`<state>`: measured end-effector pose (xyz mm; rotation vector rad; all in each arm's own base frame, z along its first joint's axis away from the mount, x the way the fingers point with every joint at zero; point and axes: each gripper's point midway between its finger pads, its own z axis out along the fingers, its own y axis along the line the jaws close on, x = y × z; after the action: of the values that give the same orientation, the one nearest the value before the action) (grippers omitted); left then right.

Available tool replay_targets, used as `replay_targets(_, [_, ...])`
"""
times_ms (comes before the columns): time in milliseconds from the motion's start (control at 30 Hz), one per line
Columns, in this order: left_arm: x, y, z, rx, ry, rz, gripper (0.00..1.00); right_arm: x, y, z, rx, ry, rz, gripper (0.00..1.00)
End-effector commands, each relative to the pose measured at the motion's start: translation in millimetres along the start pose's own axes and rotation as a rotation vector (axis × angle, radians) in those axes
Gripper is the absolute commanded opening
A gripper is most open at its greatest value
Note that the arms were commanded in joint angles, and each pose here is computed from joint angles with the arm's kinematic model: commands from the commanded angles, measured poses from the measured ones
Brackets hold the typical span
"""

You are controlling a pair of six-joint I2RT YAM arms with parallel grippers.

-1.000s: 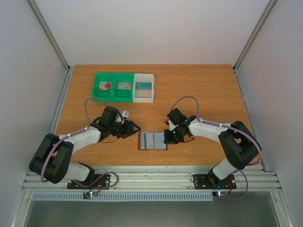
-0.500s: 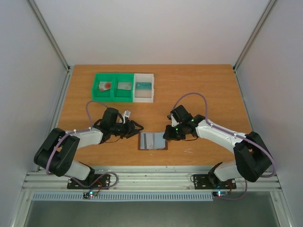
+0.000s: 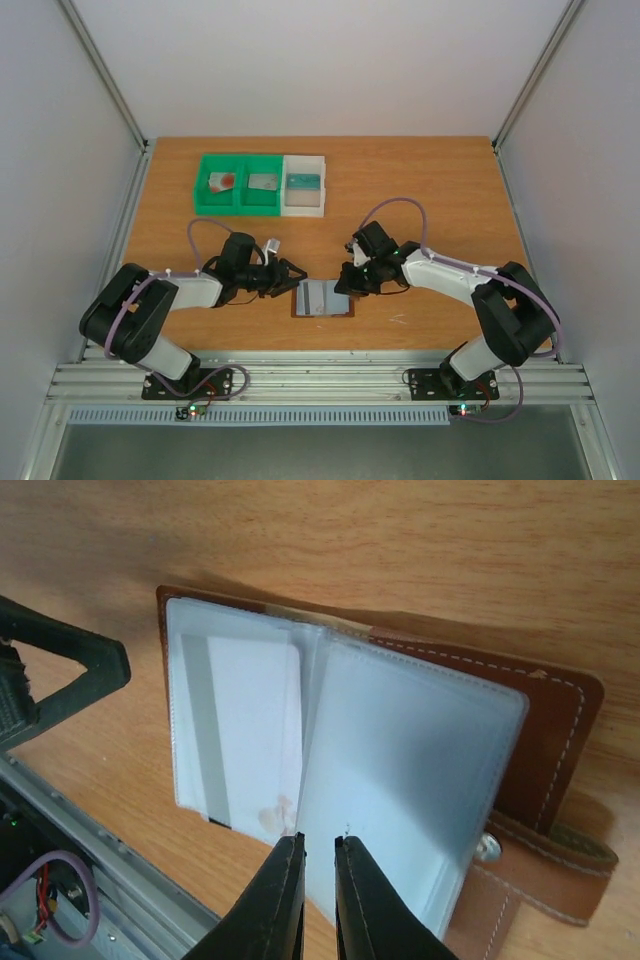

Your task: Take the credit cards out of the card holder

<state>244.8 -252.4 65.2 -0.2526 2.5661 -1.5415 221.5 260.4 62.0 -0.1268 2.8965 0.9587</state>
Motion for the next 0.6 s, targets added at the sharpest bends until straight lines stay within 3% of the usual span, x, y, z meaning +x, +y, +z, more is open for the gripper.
replay_targets(0, [-0.3, 0.0, 3.3, 0.021, -0.006, 0.021, 0.45, -2.3, 2.8, 11.0, -0.024, 0.013, -0.001, 0.1])
replay_targets(567, [6.6, 6.3, 4.4, 0.004, 0.01, 0.005, 0.46, 11.2, -28.7, 27.0, 0.056, 0.038, 0.009, 0.09])
